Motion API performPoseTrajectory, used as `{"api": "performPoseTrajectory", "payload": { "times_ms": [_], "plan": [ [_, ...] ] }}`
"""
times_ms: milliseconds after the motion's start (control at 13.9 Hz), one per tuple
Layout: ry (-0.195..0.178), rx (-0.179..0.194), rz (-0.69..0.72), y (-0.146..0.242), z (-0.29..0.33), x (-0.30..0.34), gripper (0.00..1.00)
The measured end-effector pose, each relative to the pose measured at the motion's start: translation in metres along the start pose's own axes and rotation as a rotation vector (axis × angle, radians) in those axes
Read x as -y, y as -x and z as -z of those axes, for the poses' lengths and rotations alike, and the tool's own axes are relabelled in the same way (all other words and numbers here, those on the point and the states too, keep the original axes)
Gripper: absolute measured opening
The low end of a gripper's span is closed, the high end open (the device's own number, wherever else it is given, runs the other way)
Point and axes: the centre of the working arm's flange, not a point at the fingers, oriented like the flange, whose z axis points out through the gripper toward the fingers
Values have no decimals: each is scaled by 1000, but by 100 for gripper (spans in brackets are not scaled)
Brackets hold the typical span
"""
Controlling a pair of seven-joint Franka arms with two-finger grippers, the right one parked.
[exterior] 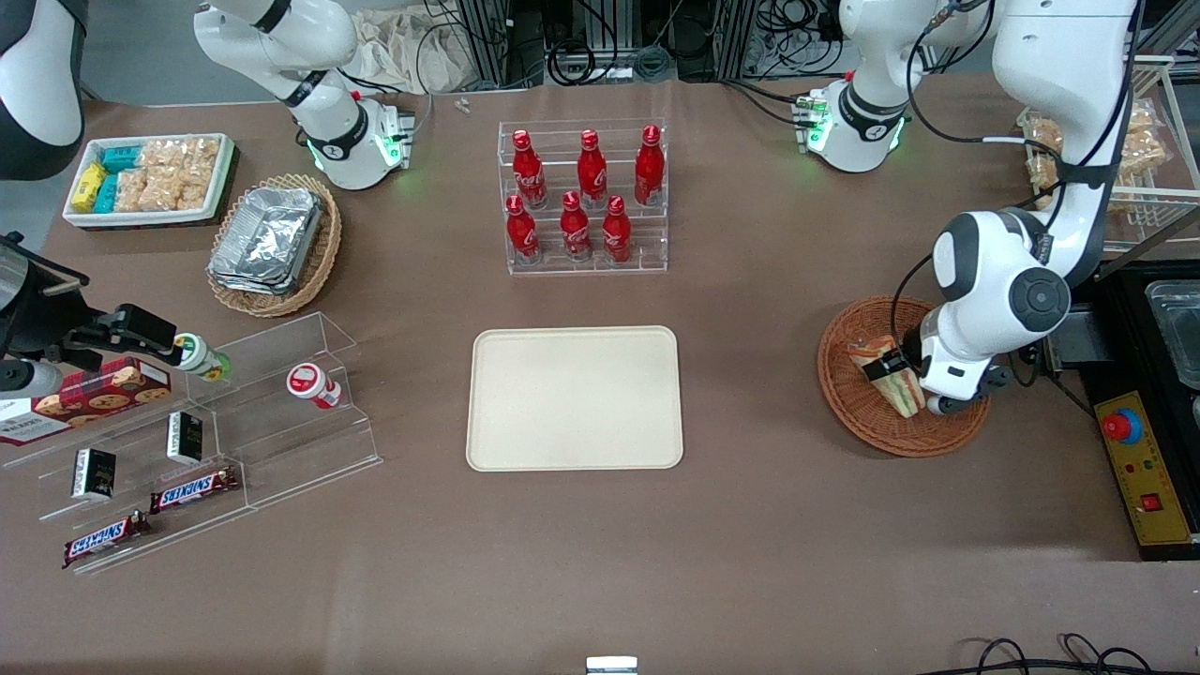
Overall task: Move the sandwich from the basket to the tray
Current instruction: 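Lower the left gripper and close it on the wrapped sandwich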
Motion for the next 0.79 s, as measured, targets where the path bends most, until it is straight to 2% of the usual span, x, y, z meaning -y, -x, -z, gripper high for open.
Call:
{"api": "performPoseTrajectory", "payload": {
  "times_ms": [289,433,505,722,794],
  "plan": [
    [4,-6,46,-1,3,-2,44],
    [7,-9,62,-3,9,-7,27],
    [1,5,64,-4,18,-11,19],
    [-43,104,53,-12,84,-27,18],
    [-47,117,49,-15,114,-31,18]
  ]
}}
